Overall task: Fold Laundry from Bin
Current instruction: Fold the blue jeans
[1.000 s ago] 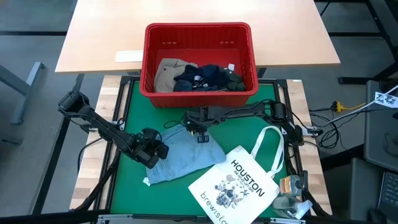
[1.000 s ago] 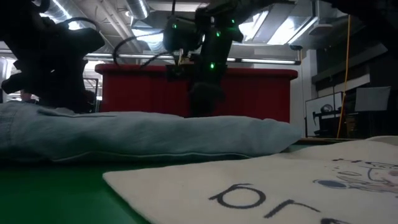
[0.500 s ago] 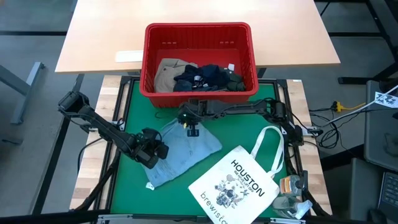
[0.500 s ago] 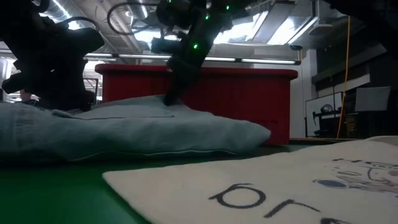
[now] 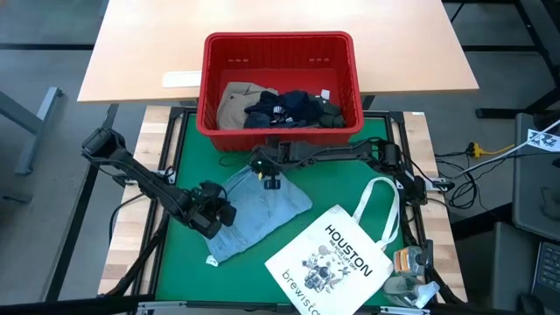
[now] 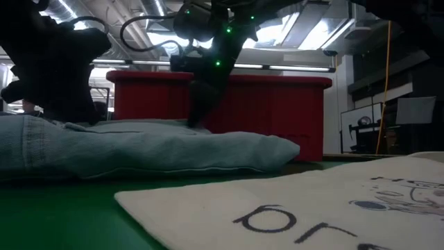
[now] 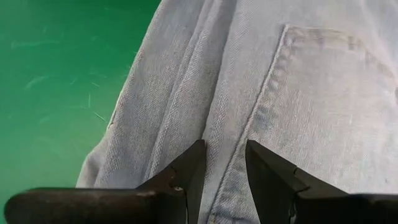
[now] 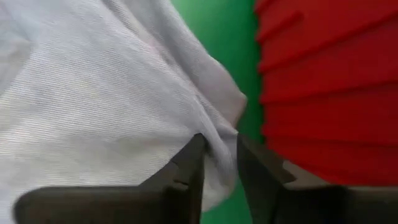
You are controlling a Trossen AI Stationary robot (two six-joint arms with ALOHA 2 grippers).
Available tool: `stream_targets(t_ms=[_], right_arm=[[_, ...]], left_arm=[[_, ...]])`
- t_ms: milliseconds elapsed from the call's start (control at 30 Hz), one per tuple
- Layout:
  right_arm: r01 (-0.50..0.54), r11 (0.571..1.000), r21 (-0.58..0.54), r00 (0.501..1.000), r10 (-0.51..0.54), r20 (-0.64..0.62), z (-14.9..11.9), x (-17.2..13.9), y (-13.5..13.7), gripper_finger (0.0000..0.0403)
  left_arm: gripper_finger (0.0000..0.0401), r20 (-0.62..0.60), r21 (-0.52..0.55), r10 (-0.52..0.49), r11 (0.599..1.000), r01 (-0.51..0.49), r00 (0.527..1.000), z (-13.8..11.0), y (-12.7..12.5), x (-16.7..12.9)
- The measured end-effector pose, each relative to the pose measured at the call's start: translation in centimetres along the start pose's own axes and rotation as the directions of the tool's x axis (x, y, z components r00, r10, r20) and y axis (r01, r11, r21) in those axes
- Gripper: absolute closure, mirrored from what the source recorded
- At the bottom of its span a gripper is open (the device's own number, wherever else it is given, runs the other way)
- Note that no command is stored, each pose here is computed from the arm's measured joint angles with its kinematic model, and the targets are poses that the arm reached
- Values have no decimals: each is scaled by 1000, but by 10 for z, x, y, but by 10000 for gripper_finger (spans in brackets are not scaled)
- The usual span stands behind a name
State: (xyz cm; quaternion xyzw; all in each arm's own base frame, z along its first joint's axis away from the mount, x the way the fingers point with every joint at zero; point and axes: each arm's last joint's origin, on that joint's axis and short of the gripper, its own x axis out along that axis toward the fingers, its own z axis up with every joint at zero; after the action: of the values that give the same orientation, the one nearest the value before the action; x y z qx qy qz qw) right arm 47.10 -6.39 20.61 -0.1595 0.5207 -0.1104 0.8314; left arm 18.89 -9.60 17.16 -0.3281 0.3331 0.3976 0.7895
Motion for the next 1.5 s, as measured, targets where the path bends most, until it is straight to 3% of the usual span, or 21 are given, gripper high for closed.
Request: stream_targets(t_ms=[100, 300, 533, 733, 867, 967, 1233, 1500], right_arm=[[52, 999, -4, 998, -52, -24, 0, -2, -2, 270], [40, 999, -23, 997, -42, -63, 8, -24, -11, 243], [-70, 998, 2, 996, 70, -58, 17, -53, -22, 242], [-187, 978, 90, 979, 193, -66, 19, -70, -21, 242], [-340, 935, 104, 933, 349, -85, 17, -76, -6, 242], [-398, 915, 69, 909, 403, -105, 17, -78, 14, 242], [-440, 898, -15, 878, 426, -217, 2, -62, 70, 242], [-452, 892, -17, 858, 429, -283, -29, -24, 101, 242]], left_arm=[[291, -1, 27, -2, 1000, 2, 1000, 6, -5, -8], [291, 0, 77, -16, 997, 16, 1000, 20, -16, -28], [291, 1, 79, -63, 995, 63, 998, 25, -26, -36], [291, 3, 35, -130, 991, 130, 992, 26, -34, -37], [291, 7, 39, -218, 975, 217, 976, 25, -44, -39], [291, 9, 66, -266, 962, 265, 964, 20, -52, -38], [291, -18, 114, -276, 954, 276, 961, -14, -68, -20], [291, -82, 185, -186, 962, 199, 979, -43, -72, 14]])
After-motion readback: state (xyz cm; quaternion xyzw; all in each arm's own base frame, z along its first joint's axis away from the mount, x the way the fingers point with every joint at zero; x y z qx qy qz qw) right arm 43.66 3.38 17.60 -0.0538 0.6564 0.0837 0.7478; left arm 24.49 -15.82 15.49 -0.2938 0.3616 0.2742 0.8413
